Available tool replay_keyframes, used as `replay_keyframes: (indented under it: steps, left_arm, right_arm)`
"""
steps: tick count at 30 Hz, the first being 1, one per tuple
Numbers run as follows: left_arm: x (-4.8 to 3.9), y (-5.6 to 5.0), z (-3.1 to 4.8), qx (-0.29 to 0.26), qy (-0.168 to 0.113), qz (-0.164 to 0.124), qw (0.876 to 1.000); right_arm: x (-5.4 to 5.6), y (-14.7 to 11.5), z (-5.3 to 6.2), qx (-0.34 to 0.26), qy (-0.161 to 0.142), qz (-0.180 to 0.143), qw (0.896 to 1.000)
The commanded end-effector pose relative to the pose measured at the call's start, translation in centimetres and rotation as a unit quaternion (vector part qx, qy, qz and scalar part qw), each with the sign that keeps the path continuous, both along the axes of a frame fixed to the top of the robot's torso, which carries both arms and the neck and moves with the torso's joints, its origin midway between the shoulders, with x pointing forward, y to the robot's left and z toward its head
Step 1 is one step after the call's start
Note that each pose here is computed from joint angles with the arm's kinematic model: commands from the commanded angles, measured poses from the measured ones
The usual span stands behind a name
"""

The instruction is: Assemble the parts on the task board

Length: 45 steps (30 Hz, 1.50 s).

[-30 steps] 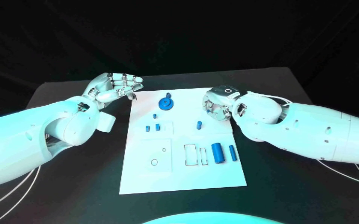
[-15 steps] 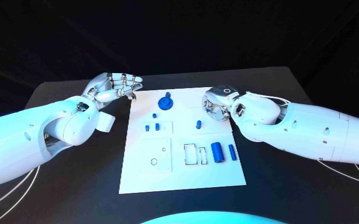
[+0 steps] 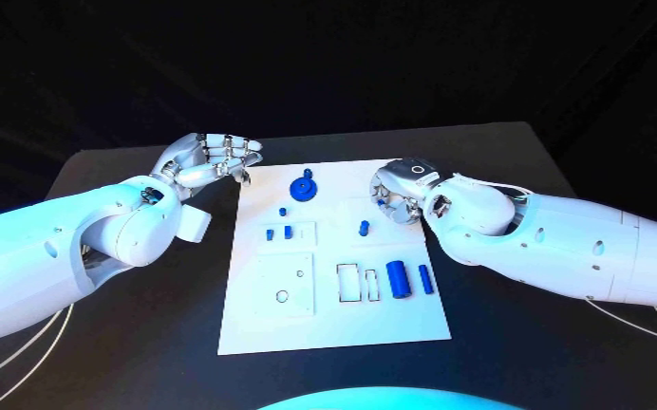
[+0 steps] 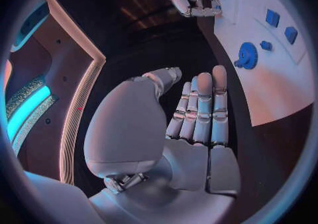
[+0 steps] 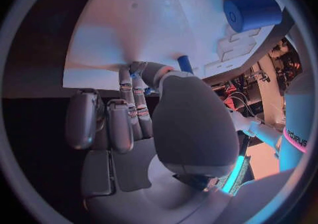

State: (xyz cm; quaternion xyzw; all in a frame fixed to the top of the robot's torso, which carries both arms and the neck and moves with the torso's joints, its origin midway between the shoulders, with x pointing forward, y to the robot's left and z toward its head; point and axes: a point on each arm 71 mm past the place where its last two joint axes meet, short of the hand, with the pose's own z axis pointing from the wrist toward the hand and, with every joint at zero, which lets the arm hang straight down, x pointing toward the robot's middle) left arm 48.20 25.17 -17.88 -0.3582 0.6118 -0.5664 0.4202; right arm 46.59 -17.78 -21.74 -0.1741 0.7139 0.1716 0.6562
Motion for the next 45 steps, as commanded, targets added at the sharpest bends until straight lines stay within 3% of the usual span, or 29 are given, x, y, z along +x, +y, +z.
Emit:
replay_keyframes:
  steps: [1, 10, 26, 36, 45]
  left_arm:
    - [-0.08, -0.2, 0.09, -0.003, -0.002, -0.006, 1.0]
    - [-0.04, -0.1, 0.07, -0.002, -0.002, -0.005, 1.0]
    - [0.04, 0.0, 0.02, -0.001, 0.0, -0.004, 1.0]
    - [0.1, 0.1, -0.01, -0.001, 0.0, -0.003, 1.0]
    - [0.13, 0.0, -0.02, -0.001, -0.001, -0.003, 1.0]
  right_arm:
    - [-0.8, 0.3, -1.6, -0.011, 0.027, 0.008, 1.0]
    - [-1.0, 0.3, -0.9, 0.011, 0.01, 0.011, 1.0]
    - [-1.5, -0.9, 2.1, 0.082, -0.032, 0.013, 0.996]
    - [-2.6, -0.6, 3.4, 0.133, -0.042, 0.032, 0.99]
    - [-4.6, 2.4, 4.0, 0.161, -0.022, 0.076, 0.984]
